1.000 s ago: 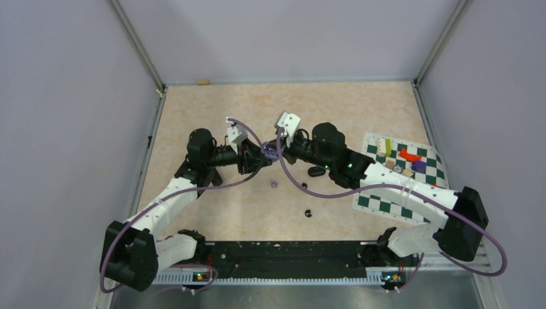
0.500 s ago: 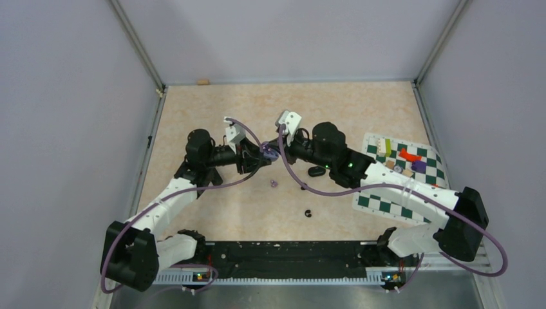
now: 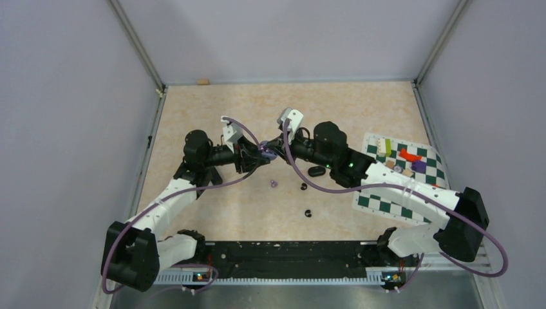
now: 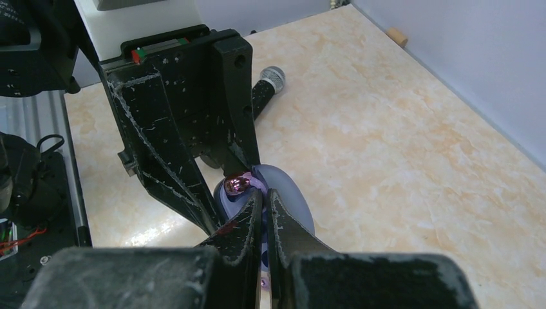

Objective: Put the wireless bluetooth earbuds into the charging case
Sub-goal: Place the earbud in the charging case.

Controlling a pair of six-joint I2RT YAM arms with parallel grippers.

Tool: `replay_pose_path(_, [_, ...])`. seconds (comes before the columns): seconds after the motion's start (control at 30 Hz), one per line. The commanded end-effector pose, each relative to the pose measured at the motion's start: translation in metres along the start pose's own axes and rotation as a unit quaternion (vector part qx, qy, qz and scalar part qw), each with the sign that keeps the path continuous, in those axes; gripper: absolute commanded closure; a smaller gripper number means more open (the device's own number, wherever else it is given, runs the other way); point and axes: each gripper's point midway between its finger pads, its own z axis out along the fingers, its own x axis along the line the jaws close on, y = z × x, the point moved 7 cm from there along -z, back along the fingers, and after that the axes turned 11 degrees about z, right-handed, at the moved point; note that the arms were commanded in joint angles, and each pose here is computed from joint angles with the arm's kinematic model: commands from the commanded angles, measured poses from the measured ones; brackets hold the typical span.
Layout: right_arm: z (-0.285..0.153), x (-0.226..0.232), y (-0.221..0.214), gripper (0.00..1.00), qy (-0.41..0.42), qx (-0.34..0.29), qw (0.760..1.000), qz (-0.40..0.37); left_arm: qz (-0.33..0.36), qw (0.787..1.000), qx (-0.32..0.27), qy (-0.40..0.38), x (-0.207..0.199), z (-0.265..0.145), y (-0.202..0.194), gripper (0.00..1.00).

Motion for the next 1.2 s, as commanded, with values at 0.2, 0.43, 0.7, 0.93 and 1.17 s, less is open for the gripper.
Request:
replay_pose_path(0.2, [0.0040,0.0015,0.0056,1.00,0.000,-0.020,1.000,0.014,0.057,0.997,-0.045,-0.018,-0.0053,-0.0021,0.0258,1.00])
replay_pose_path(0.43, [0.0036,-0.0002,0.0030,1.00,-0.001,-0.018,1.000,-0.001,0.057,0.997,-0.054,-0.019,-0.0065,-0.0033,0.0284,1.00])
replay_pose_path(0.7, [-0.0007,0.0008,0.0071,1.00,0.006,-0.016,1.000,-0.023,0.056,0.997,-0.047,-0.010,-0.0032,-0.0031,0.0265,1.00])
replay_pose_path(0.93, [-0.0007,0.0016,0.0085,0.99,0.010,-0.014,0.999,-0.028,0.056,0.997,-0.045,-0.012,-0.0030,-0.0031,0.0258,1.00])
replay_pose_path(1.17, [-0.0012,0.0071,0.0101,0.83,0.033,-0.010,0.999,-0.022,0.057,0.997,-0.043,-0.014,-0.0035,-0.0031,0.0245,1.00])
